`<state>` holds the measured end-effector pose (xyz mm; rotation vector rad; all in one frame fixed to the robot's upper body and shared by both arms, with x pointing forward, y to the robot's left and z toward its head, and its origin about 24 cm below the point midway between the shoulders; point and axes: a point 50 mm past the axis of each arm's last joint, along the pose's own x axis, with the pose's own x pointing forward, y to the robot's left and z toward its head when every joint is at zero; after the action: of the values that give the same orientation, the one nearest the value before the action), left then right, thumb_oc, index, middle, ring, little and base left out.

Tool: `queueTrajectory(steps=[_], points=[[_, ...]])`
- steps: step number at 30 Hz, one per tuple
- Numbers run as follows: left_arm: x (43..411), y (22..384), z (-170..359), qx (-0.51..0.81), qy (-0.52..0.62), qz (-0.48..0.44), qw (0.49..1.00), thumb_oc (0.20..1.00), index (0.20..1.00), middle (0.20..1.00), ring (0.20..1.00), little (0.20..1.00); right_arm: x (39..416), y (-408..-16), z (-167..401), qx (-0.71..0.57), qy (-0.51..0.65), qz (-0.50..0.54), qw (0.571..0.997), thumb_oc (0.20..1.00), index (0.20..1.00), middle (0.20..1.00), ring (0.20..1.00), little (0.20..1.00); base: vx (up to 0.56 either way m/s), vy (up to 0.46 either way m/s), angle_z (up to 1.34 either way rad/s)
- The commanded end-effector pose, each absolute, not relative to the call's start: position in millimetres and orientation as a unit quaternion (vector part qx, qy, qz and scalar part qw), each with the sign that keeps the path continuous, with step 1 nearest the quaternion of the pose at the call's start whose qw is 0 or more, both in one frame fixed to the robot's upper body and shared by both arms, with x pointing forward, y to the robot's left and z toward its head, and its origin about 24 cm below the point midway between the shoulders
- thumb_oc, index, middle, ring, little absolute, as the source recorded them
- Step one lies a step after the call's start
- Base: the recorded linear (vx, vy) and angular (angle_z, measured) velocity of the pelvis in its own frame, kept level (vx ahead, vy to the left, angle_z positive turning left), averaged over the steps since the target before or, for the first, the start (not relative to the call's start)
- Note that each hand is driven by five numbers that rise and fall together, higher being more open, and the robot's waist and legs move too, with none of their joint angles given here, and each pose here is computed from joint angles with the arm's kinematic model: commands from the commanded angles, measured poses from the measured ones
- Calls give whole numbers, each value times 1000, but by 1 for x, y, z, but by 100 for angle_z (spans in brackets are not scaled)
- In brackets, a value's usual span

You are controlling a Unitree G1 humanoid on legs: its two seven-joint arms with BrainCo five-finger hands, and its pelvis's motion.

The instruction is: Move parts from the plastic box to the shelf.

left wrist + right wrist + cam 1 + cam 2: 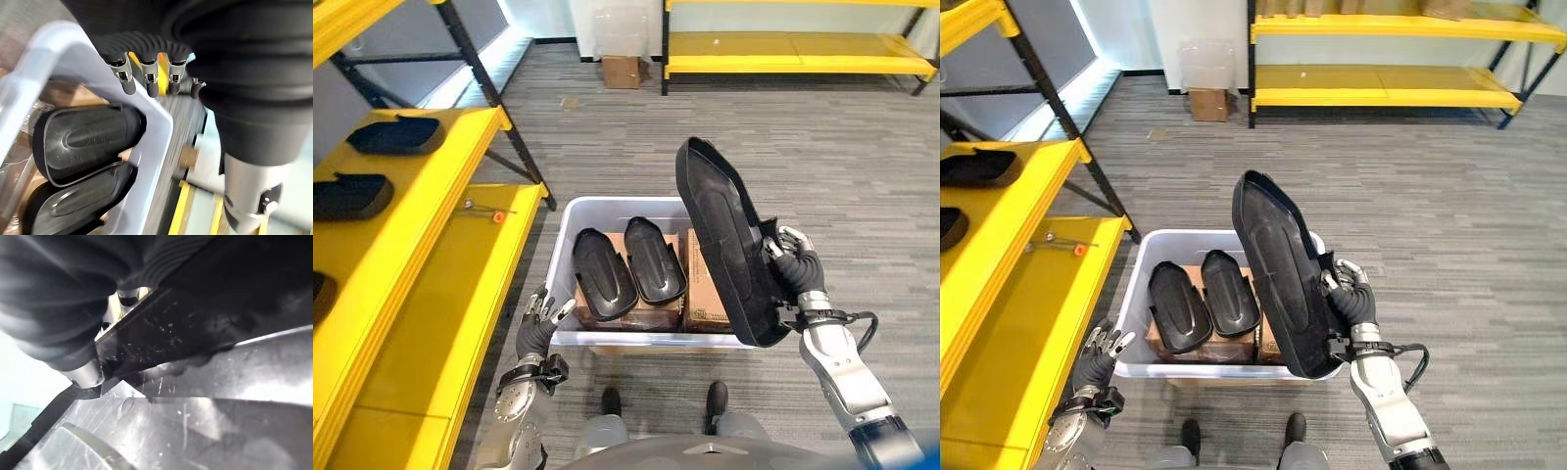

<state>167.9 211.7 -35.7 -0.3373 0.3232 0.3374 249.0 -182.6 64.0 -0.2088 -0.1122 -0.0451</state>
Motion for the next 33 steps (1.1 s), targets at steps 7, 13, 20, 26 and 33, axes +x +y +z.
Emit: queueTrajectory(steps=[7,13,20,26,33], points=[[194,216,-13,-152,98,135,974,1000,1000,1000,1000,1000,244,-213,107,-87,-165,-94,978,200,200,200,200,200,-114,3,129],[200,209,-13,-149,99,118,977,1000,1000,1000,1000,1000,226,-225,90,-81,-126,-127,981,200,200,200,200,200,55,213,84],[199,226,0,-115,70,133,982,1000,1000,1000,1000,1000,228,-219,87,-65,-119,-113,984,200,200,200,200,200,106,239,38],[197,239,3,-102,62,157,980,1000,1000,1000,1000,1000,235,-208,93,-38,-134,-96,986,200,200,200,200,200,96,202,35],[210,232,9,-52,57,116,990,1000,1000,1000,1000,1000,230,-213,90,-12,-132,-99,986,200,200,200,200,200,208,284,94]])
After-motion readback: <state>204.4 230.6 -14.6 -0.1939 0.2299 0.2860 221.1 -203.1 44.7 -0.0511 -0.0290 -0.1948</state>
